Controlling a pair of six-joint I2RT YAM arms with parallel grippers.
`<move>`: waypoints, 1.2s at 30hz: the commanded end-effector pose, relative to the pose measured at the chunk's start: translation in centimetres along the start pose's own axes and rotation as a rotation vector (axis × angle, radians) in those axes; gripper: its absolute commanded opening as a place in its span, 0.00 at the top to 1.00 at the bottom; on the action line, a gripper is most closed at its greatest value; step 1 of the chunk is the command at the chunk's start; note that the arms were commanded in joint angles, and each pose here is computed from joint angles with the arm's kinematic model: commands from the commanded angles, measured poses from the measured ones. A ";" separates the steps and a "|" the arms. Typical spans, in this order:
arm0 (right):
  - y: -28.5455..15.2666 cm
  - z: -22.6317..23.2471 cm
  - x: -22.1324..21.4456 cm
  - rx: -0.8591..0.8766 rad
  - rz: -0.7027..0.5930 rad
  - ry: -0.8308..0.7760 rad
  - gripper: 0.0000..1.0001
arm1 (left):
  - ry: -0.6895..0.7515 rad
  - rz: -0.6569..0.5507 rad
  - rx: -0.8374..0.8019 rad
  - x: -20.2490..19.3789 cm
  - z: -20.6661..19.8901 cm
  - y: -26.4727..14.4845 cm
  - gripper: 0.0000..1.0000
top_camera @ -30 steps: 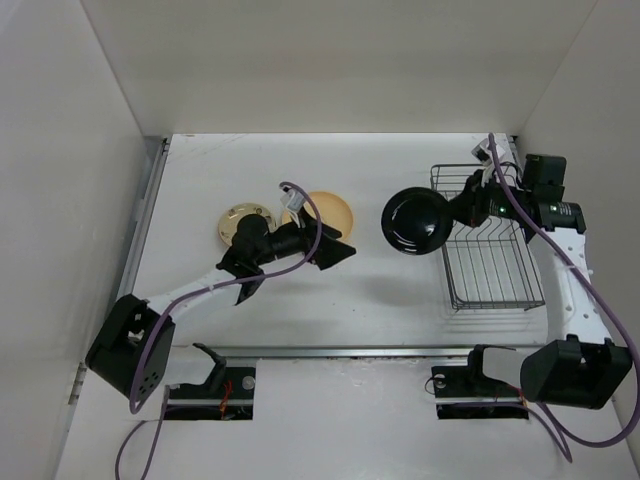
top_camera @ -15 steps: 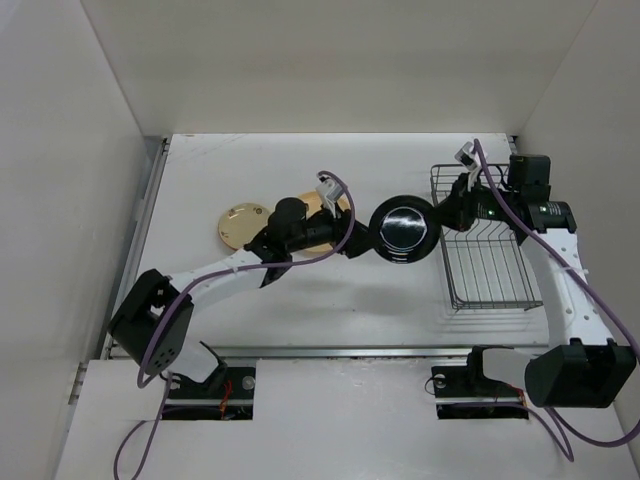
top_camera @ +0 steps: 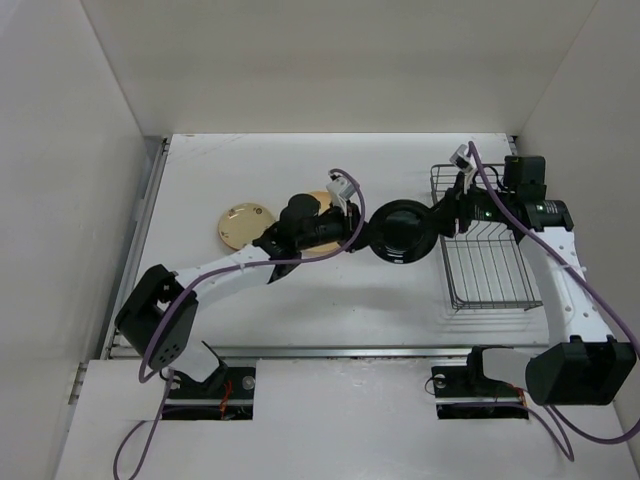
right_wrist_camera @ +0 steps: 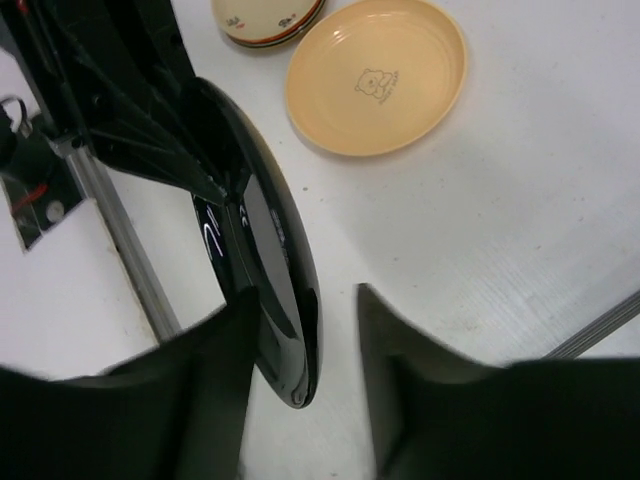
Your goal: Unload the plates from the dish rack
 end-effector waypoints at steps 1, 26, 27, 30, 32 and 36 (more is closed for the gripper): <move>0.0 0.8 1.2 0.059 -0.040 -0.035 0.46 | 0.066 -0.061 -0.057 2.1 -2.0 0.2 1.00; -3.1 -1.7 2.3 -0.379 -0.170 -0.092 0.03 | -0.634 -0.985 0.869 2.6 13.3 -22.0 1.00; -3.1 -1.7 2.3 -0.379 -0.170 -0.092 0.03 | -0.659 -0.999 0.902 2.2 13.7 -22.3 1.00; -3.1 -1.7 2.3 -0.379 -0.170 -0.092 0.03 | -0.706 -1.035 0.971 1.5 14.4 -23.4 1.00; -3.1 -1.7 2.3 -0.379 -0.170 -0.092 0.03 | -0.722 -1.037 1.008 1.3 14.9 -23.7 1.00; -3.3 -1.8 2.2 -0.387 -0.170 -0.089 0.03 | -0.768 -1.025 1.065 0.9 16.1 -24.1 1.00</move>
Point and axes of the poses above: each gripper's point midway between its finger pads, its own y axis out along the fingers, its own z axis along the line the jaws close on, x = y × z, the point moved 6 cm from there along -y, back along the fingers, and after that the axes turned 10 degrees about -y, right-handed, at the moved point
